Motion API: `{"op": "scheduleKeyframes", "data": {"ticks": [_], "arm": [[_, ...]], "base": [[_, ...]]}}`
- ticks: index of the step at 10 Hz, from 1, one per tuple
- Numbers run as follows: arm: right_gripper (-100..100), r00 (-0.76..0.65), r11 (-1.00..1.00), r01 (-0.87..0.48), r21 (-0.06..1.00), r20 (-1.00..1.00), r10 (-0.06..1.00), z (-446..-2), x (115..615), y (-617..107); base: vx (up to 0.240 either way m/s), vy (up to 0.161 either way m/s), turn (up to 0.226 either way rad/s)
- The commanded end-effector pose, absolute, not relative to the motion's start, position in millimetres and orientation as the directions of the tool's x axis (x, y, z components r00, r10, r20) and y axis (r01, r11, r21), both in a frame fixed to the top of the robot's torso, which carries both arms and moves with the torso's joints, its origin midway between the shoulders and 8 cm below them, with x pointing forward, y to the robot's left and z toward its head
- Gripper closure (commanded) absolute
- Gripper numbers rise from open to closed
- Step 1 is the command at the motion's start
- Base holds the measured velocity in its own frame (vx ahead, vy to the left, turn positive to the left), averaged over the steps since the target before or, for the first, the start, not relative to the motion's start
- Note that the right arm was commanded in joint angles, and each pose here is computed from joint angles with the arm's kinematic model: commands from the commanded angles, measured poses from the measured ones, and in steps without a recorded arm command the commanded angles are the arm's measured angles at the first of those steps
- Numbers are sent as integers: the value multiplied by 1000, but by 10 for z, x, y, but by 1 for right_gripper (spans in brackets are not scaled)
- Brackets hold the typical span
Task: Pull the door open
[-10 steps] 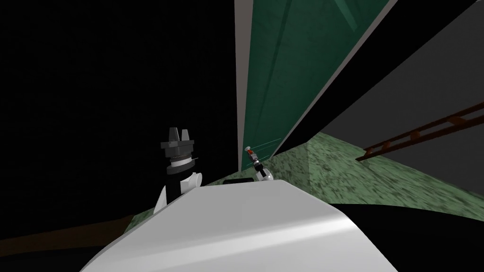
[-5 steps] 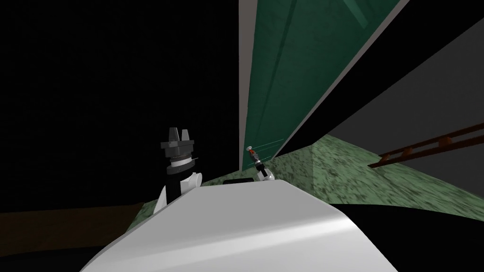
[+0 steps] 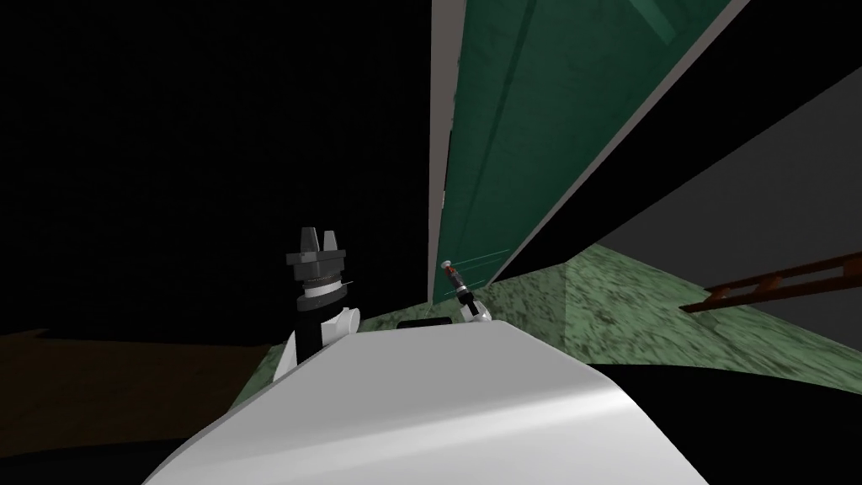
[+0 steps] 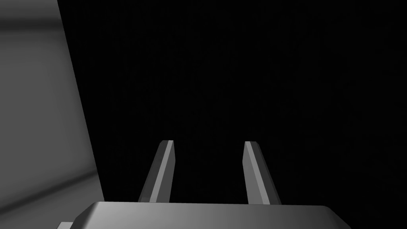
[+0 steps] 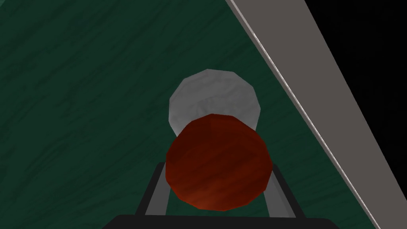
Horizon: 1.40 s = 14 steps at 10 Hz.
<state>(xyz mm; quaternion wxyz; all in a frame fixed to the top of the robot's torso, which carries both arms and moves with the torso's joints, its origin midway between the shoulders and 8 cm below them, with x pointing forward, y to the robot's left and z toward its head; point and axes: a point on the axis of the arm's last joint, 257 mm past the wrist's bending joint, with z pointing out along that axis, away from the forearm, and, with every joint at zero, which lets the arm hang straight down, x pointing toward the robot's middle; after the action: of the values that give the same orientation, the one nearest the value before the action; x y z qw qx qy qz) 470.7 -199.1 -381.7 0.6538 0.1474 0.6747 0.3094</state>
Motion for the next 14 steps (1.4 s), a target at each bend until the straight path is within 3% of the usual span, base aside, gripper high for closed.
{"op": "scheduleKeyframes", "data": {"ticks": [1,14], "arm": [[100,-120,721,-187,667,-744,657,-3872,4671,-1961],[100,-71,450,-92,888,-457,887,-3836,4672,-2441]], "base": [[-47,-10,115],[-43,-10,102]]}}
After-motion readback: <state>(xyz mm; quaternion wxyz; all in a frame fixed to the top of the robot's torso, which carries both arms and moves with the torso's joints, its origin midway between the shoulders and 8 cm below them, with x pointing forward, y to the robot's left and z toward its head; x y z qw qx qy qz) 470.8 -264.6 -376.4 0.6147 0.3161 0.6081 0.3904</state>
